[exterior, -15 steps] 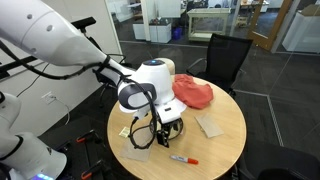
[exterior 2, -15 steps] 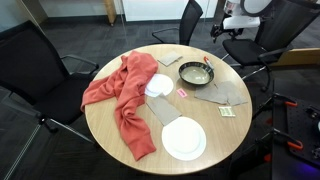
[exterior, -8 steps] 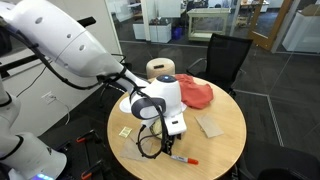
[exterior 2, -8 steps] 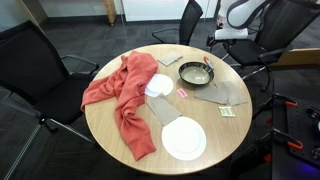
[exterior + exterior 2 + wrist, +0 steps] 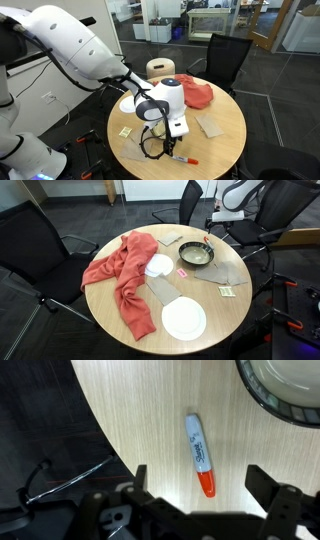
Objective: Put the marker inside the ceramic bowl
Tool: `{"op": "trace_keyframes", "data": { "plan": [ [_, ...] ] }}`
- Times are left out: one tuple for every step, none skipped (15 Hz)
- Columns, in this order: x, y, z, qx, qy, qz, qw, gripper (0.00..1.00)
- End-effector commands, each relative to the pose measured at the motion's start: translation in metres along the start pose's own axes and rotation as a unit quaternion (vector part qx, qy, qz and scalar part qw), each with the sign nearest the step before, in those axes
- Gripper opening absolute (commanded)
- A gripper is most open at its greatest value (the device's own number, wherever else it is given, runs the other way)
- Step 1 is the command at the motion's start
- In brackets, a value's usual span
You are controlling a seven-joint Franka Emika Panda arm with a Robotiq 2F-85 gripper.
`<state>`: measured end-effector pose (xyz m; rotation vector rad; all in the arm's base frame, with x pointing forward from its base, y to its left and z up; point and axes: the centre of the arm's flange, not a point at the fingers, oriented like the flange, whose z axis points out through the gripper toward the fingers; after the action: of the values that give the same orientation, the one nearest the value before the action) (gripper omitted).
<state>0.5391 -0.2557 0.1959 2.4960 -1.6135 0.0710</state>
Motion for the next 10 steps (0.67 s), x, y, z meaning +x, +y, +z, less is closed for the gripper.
{"op": "trace_keyframes", "data": {
  "plan": [
    [0.01,-0.003,0.011,0.037,0.022,0.014,0.999,1.0],
    [0.013,-0.006,0.016,0.048,0.028,0.02,0.9983,1.0],
    [0.014,-0.008,0.02,0.055,0.033,0.024,0.9976,1.0],
    [0.015,-0.011,0.026,0.063,0.037,0.027,0.997,1.0],
    [0.016,-0.014,0.033,0.069,0.043,0.03,0.9963,1.0],
    [0.018,-0.018,0.039,0.073,0.047,0.032,0.9957,1.0],
    [0.02,-0.021,0.045,0.076,0.049,0.036,0.9953,1.0],
    [0.022,-0.024,0.051,0.076,0.049,0.041,0.9951,1.0],
    [0.025,-0.028,0.057,0.075,0.047,0.043,0.9952,1.0],
    [0.027,-0.032,0.062,0.071,0.043,0.045,0.9955,1.0]
  ]
}}
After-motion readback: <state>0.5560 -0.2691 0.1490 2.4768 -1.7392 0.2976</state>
